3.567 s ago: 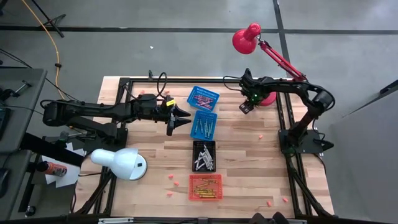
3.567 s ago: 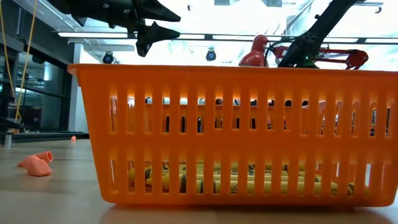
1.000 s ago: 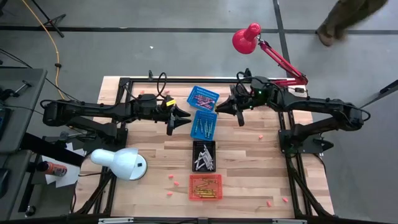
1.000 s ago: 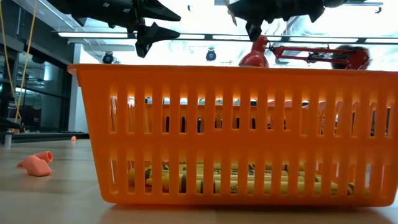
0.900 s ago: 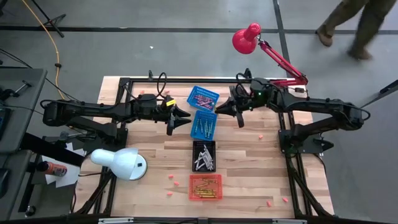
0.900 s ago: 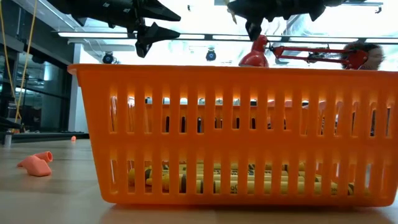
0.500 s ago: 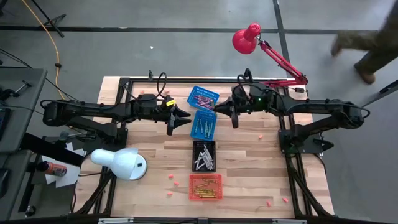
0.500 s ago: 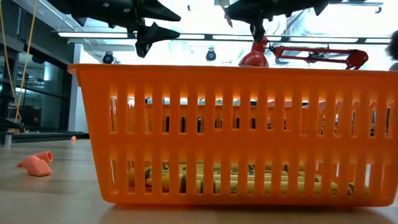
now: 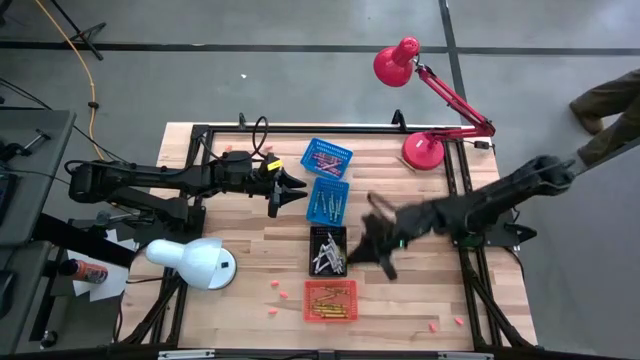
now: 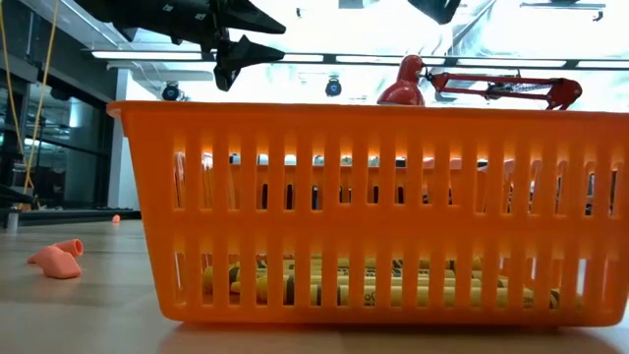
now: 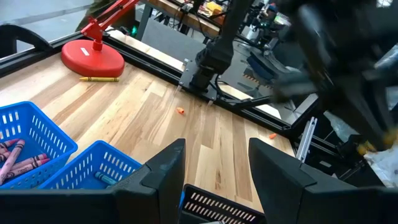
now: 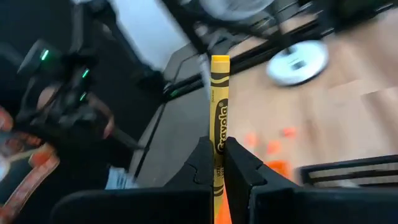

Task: Sort crayons
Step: Put the yellow crayon into the orange bin

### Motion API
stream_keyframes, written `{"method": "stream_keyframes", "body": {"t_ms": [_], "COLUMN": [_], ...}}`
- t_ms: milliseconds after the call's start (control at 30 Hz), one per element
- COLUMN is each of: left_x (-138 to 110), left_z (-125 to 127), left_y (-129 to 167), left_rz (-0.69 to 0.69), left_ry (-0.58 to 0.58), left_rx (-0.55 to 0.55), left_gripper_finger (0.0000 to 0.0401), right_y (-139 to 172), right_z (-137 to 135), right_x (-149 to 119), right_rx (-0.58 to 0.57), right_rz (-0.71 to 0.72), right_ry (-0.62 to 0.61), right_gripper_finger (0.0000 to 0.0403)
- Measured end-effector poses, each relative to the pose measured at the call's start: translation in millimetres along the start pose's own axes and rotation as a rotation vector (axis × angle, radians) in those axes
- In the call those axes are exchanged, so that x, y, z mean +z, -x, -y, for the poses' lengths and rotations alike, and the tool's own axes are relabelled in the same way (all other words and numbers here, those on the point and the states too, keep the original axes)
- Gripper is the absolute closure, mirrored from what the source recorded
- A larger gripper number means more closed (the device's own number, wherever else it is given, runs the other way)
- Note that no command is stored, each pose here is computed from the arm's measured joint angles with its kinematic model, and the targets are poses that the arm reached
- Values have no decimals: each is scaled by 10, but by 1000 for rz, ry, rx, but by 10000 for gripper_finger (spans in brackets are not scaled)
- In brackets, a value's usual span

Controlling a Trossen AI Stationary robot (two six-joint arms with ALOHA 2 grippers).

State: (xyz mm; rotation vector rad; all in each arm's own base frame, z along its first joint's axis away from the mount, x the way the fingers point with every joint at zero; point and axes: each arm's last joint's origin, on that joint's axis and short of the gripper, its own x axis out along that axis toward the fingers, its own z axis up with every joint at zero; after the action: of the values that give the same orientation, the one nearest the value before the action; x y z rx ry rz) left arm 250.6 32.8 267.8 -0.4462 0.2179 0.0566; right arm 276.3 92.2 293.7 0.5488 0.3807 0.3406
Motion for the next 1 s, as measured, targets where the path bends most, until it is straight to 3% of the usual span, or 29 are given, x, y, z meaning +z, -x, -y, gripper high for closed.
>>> {"method": "stream_keyframes", "body": {"t_ms": [100, 267, 367, 500, 633, 1000], "left_x": [0, -1, -2, -3, -3, 0], "left_z": [0, 0, 0, -1, -1, 0], "left_y": [1, 0, 1, 1, 0, 0], "left_rz": [0, -1, -2, -3, -3, 0], "left_ry": [0, 0, 0, 0, 0, 0], "left_rx": [0, 0, 1, 1, 1, 0], "left_gripper_finger": [237, 237, 237, 237, 237, 237], "right_y": [-252, -727, -1001, -1251, -1390, -1516], "right_z": [-169, -170, -173, -92, -15, 46], "right_x": [-273, -608, -634, -710, -811, -880], "right_rx": [36, 38, 22, -96, -137, -110], "right_rz": [-39, -135, -279, -541, -722, -756], "right_ry": [19, 77, 174, 284, 297, 300], "right_gripper_finger": [402, 402, 402, 402, 398, 393]}}
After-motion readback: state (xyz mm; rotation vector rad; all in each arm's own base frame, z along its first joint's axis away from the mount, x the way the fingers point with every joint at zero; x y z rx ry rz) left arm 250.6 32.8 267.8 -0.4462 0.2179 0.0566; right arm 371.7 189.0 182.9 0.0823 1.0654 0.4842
